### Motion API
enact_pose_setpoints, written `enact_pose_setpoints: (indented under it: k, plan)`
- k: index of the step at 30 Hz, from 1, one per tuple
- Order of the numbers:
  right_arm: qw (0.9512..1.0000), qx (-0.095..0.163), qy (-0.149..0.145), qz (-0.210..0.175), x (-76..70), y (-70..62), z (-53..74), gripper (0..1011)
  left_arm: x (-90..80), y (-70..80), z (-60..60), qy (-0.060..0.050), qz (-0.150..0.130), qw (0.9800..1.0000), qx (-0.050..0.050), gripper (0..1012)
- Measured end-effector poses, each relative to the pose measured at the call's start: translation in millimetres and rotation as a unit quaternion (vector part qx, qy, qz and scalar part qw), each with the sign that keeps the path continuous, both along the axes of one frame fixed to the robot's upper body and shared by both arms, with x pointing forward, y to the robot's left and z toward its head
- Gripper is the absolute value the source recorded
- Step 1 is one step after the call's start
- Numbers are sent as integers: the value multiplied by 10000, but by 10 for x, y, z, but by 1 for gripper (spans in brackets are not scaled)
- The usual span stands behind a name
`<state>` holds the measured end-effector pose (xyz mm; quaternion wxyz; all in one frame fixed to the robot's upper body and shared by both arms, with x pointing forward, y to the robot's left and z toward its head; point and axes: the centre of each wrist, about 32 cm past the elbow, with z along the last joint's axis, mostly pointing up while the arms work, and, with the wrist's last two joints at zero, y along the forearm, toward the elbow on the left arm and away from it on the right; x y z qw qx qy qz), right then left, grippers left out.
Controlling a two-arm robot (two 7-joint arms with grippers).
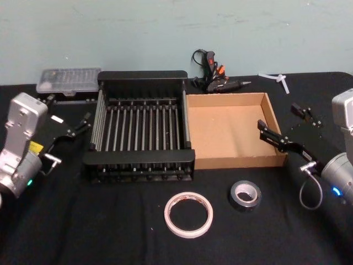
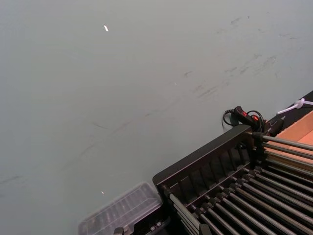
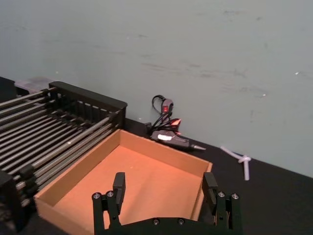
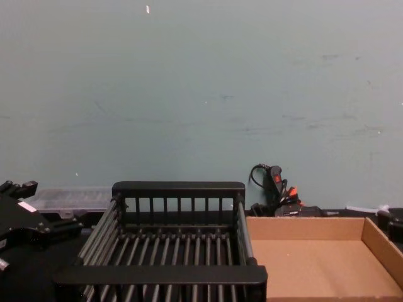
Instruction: Pick up the white tape and place it into the black box , Pick up the silver tape and place it into the brown box.
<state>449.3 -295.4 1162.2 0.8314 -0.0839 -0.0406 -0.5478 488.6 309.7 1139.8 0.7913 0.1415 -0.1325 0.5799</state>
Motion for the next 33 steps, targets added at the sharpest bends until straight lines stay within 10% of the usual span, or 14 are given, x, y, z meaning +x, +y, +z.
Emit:
enact_pose_setpoints:
  k: [33]
  plan:
    - [9941,-239,992,374,-597,152,-98,1002,0,0,0,0,0,10000,0,1001]
